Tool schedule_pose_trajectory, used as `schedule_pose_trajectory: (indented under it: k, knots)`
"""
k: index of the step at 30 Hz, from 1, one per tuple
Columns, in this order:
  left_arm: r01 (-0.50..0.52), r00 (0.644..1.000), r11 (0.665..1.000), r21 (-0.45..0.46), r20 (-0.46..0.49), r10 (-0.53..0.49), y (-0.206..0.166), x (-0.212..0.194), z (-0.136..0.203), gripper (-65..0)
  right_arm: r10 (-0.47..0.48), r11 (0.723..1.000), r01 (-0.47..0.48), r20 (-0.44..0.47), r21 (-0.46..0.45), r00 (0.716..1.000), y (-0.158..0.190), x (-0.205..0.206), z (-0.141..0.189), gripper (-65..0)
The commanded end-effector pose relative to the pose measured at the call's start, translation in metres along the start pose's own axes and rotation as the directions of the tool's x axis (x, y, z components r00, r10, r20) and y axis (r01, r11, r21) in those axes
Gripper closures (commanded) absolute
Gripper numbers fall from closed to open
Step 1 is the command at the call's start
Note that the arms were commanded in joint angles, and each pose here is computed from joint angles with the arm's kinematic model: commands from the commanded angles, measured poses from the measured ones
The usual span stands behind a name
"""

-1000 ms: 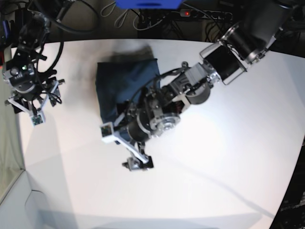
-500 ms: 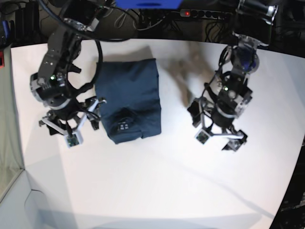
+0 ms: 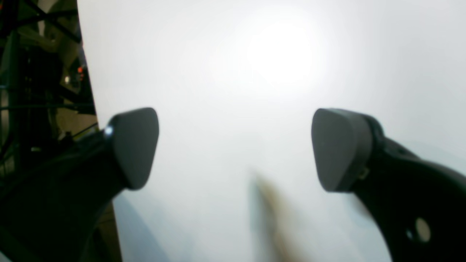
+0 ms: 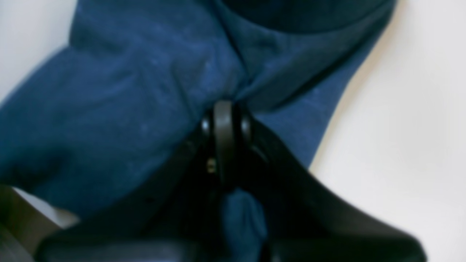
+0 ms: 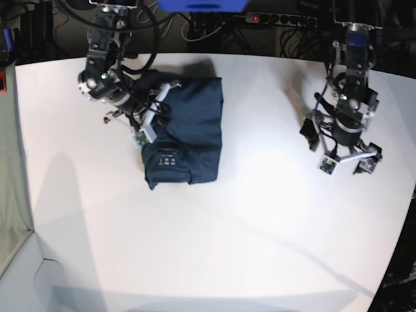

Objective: Layout the t-shirt on the table in an organized manner, then fold the t-shirt properly
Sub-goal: 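Press and straighten the folded bundle's edge with the right gripper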

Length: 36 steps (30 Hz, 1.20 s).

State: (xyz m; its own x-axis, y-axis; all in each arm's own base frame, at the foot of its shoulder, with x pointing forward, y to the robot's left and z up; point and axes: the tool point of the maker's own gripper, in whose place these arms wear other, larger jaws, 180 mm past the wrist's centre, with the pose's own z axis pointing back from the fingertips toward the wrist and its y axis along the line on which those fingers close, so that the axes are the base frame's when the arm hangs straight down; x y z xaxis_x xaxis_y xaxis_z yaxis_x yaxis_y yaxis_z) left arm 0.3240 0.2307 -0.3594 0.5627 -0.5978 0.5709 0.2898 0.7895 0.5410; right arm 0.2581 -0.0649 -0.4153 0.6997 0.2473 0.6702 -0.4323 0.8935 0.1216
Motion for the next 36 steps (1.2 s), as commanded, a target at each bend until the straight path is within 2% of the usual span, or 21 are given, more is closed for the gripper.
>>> schedule_pose_trajectory:
  k: [1, 4, 7, 10, 12, 14, 16, 25, 30, 36]
  knots:
    - [-0.003, 0.999, 0.999, 0.043, 0.042, 0.001, 0.016, 0.011, 0.004, -65.0, 0.001, 1.000, -0.001, 0.018, -0.002, 1.000, 0.001, 0.003, 0.001, 0.0]
    - [-0.004, 1.000, 0.999, 0.041, 0.028, 0.003, 0.015, 0.005, 0.005, -65.0, -0.003, 1.000, 0.003, 0.019, 0.006, 1.000, -0.005, -0.011, -0.003, 0.0]
    - [-0.007, 1.000, 0.999, 0.035, 0.026, 0.006, 0.012, 0.004, 0.005, -65.0, 0.015, 1.000, -0.014, 0.048, -0.009, 0.999, -0.014, -0.005, 0.000, 0.0]
    - [-0.008, 1.000, 0.999, 0.033, 0.025, 0.007, 0.011, 0.004, 0.005, -65.0, 0.086, 0.994, -0.077, 0.140, -0.072, 0.986, -0.026, 0.034, 0.020, 0.0]
    - [-0.009, 1.000, 0.999, 0.033, 0.022, 0.008, 0.011, 0.002, 0.005, -65.0, 0.139, 0.986, -0.115, 0.210, -0.122, 0.968, -0.029, 0.063, 0.040, 0.0]
    - [-0.007, 1.000, 1.000, 0.027, 0.010, 0.007, 0.008, -0.004, 0.006, -65.0, 0.178, 0.976, -0.144, 0.223, -0.160, 0.959, -0.028, 0.078, 0.056, 0.0]
    - [-0.006, 1.000, 1.000, 0.023, 0.006, 0.006, 0.006, -0.006, 0.007, -65.0, 0.186, 0.972, -0.150, 0.205, -0.180, 0.961, -0.027, 0.082, 0.064, 0.0]
    - [0.002, 1.000, 1.000, 0.004, -0.025, -0.002, -0.002, -0.021, 0.010, -65.0, 0.108, 0.988, -0.102, 0.049, -0.115, 0.993, -0.010, 0.019, 0.055, 0.0]
    - [0.002, 1.000, 1.000, 0.004, -0.025, -0.002, -0.002, -0.021, 0.010, -65.0, 0.029, 0.999, -0.030, -0.013, -0.039, 0.999, 0.001, -0.023, 0.031, 0.0]
    - [0.000, 1.000, 1.000, 0.002, -0.026, 0.000, -0.004, -0.021, 0.010, -65.0, -0.013, 1.000, 0.013, -0.003, 0.007, 1.000, 0.012, -0.039, 0.019, 0.0]
